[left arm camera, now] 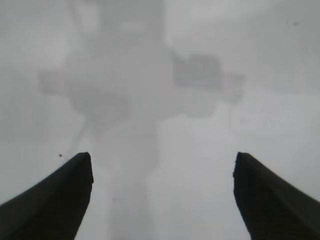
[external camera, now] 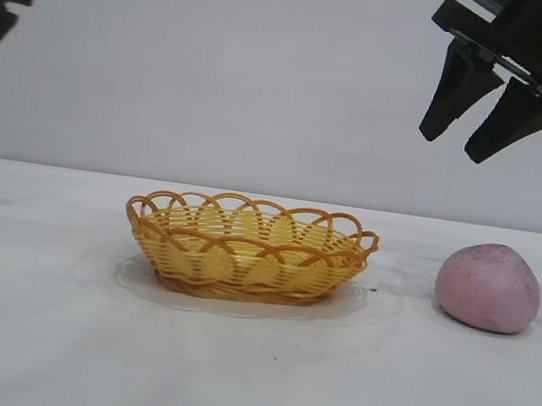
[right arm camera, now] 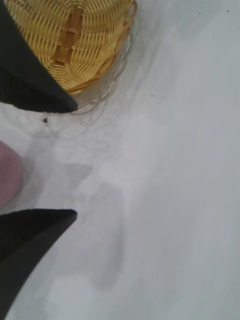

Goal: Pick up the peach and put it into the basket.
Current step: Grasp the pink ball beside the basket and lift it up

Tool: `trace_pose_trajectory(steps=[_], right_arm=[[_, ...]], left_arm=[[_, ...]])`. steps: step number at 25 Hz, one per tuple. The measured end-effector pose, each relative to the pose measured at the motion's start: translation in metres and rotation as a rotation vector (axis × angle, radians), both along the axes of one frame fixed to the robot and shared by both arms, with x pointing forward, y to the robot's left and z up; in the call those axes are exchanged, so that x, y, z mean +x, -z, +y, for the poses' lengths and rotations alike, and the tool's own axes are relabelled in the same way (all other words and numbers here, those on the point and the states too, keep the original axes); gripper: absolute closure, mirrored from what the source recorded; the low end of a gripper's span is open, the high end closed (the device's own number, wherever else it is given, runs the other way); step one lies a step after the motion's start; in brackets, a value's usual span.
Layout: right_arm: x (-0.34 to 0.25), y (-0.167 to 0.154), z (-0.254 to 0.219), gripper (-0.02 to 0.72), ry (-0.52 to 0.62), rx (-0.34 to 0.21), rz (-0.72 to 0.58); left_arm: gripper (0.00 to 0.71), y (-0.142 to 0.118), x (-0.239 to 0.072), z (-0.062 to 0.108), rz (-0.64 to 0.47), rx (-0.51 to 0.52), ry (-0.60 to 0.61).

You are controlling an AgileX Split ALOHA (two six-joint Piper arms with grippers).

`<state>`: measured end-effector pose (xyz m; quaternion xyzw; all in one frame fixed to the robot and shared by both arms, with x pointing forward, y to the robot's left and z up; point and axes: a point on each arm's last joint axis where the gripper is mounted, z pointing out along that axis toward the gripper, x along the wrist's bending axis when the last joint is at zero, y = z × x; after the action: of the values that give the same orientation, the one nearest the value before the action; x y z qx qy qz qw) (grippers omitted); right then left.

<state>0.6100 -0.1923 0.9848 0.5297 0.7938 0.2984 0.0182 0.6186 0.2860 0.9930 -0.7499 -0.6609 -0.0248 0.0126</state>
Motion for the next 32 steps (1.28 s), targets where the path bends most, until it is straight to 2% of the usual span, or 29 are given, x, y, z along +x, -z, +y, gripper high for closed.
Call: trace_pose_trajectory(steps=[3,6,11,15,20,25,32], right_arm=[[0.0,0.0,0.0,0.351,-0.001,0.0,-0.001],[0.0,0.0,0.0,0.351,-0.001,0.0,-0.001],[0.0,0.0,0.0,0.351,-0.001,0.0,-0.001],[0.0,0.0,0.0,0.351,-0.001,0.0,-0.001],[0.0,0.0,0.0,0.351,-0.004,0.0,0.003],[-0.001,0.0,0.0,0.351,-0.007,0.001,0.01],[-0.002,0.0,0.0,0.351,-0.012,0.002,0.015]], left_arm=[[0.195,0.0,-0.009,0.023,0.012,0.01,-0.085],[0.195,-0.012,-0.025,0.032,-0.002,0.014,-0.128],[0.195,-0.039,-0.07,0.029,-0.048,-0.014,-0.156],[0.195,-0.061,-0.118,0.023,-0.111,-0.069,-0.173],[0.195,-0.079,-0.18,0.021,-0.212,-0.074,-0.169],[0.195,-0.083,-0.24,0.019,-0.326,-0.081,-0.164],[0.195,-0.074,-0.32,0.016,-0.549,-0.092,-0.154]])
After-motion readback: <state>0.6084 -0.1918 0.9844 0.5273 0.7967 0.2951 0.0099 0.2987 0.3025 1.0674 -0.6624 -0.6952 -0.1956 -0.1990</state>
